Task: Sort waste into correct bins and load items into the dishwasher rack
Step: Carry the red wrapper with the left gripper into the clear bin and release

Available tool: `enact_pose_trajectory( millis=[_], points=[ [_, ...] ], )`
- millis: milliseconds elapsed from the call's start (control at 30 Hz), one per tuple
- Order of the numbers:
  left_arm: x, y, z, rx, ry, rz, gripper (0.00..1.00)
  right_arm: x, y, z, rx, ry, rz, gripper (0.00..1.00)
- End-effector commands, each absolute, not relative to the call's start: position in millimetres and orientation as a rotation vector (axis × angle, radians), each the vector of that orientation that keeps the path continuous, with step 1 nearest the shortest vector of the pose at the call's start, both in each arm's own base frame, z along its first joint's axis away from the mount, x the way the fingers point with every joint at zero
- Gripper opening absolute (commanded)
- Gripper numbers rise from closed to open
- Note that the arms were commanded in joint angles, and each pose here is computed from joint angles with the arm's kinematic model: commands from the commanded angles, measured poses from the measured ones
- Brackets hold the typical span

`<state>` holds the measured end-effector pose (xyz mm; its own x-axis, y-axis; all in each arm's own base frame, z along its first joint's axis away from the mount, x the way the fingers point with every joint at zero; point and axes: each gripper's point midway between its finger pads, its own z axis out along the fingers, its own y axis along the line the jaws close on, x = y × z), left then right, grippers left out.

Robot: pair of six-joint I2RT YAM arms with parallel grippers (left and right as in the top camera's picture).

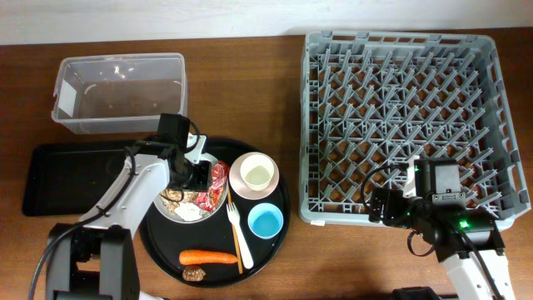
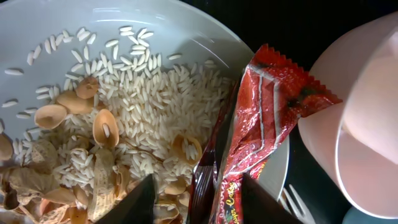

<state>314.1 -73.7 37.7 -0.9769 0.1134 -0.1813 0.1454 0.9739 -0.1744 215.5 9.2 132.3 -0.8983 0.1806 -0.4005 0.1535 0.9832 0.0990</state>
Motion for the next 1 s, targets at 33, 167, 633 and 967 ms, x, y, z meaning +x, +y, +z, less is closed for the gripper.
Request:
enact_pose_trajectory(
  millis=[33, 167, 633, 967],
  points=[
    [318.9, -77.7, 40.6, 0.203, 2.936, -0.311, 0.11, 219.5, 4.5, 138.1, 0.263, 2.687, 0.067, 0.99],
    [320.3, -77.6, 41.9, 0.203, 2.931, -0.309, 0.0, 219.5, 4.5, 138.1, 0.263, 2.687, 0.067, 0.99],
    [443.7, 5.8, 226.2, -0.051, 2.279, 0.179, 0.0, 219.4, 4.6, 138.1, 0.263, 2.687, 0.067, 0.99],
    [495.0, 62.4, 202.0, -0.196, 2.18, 0.246, 0.55, 217.5, 6.0, 137.2, 0.262, 2.697, 0.077, 0.99]
  ],
)
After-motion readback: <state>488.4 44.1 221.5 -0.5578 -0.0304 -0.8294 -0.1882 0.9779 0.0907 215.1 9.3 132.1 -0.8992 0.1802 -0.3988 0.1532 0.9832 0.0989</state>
